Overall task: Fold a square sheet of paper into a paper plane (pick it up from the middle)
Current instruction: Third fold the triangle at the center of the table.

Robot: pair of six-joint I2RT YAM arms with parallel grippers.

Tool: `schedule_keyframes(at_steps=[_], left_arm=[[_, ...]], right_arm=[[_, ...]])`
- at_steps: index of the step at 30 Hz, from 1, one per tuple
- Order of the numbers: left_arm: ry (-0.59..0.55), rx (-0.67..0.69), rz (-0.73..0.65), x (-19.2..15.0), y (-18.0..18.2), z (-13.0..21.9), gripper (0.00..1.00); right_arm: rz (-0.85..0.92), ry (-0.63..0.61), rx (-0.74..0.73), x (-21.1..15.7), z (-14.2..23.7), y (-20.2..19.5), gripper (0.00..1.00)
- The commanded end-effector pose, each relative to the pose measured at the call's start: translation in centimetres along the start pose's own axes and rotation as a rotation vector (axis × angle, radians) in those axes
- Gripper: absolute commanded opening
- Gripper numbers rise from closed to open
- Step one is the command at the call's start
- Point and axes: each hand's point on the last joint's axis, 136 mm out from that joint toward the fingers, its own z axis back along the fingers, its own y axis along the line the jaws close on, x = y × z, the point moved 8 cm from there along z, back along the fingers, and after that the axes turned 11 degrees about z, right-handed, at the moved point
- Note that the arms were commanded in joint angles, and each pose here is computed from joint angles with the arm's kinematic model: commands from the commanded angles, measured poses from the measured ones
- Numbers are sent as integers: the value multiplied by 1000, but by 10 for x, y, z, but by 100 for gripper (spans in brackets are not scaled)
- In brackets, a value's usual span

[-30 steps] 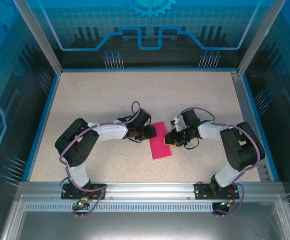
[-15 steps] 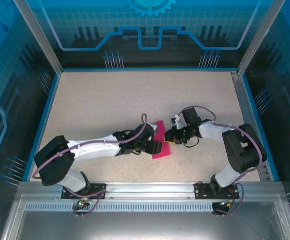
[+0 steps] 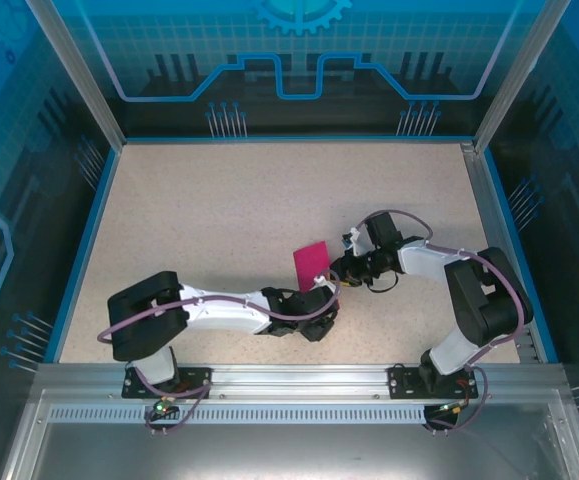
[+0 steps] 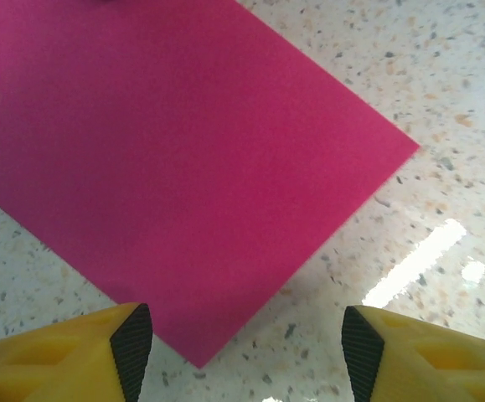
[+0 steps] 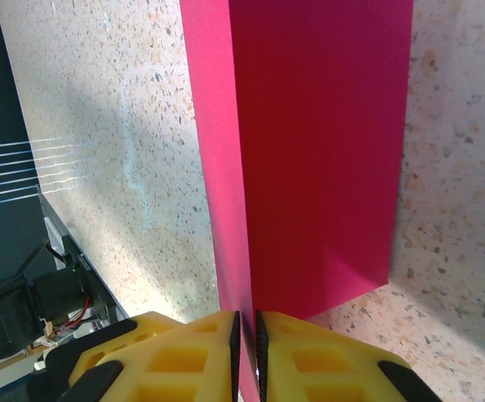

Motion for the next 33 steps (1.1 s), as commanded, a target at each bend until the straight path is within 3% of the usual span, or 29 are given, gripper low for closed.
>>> schedule_keyframes(at_steps=[1,17,24,33], left_arm=[[-41,48,-51,10,-5,1,67],[-32,51,-128,14,-19,-6,75],[14,91,-165,11,-21,-18,75],[-35,136,-135,17,-16,-13,72]], right_arm=[[-35,15,21,3,1,-2,16],[-46,8,29,8,3,-3,16],[-45,6,28,9,4,-2,16],[-49,13,16,8,2,-5,16]])
